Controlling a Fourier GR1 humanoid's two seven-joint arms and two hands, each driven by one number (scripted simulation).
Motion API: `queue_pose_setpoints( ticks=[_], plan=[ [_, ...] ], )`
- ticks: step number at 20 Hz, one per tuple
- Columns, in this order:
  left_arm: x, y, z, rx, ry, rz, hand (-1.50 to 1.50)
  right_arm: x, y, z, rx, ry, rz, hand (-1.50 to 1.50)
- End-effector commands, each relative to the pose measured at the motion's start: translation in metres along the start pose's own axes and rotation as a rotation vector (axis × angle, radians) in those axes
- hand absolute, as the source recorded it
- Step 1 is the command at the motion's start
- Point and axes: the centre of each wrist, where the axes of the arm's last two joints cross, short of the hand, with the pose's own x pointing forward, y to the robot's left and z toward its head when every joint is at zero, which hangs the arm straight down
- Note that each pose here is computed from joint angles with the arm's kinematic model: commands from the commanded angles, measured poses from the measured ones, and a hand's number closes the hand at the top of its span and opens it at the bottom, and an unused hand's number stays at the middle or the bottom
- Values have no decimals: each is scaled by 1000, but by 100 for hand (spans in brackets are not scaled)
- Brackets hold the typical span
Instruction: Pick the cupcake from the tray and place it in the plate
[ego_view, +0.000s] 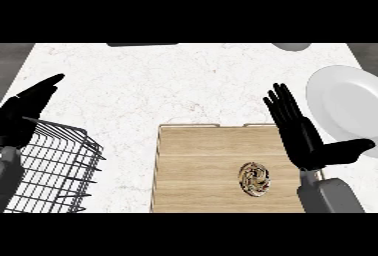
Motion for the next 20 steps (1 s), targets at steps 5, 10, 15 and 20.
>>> queue_pose_setpoints(
  ticks=[5, 10, 15, 20],
  plan=[
    [-63, -34, 41, -69, 272, 87, 0, 101, -59, -17, -67, -204, 303, 150],
    [-63, -39, 46, -94, 298, 147, 0, 111, -112, 6, -392, -189, 647, -150],
    [-53, -55, 49, -133, 296, 187, 0, 92, -97, 19, -366, -244, 559, -150],
    [-54, -50, 54, -118, 292, 187, 0, 91, -99, 36, -282, -202, 669, -150]
  ],
)
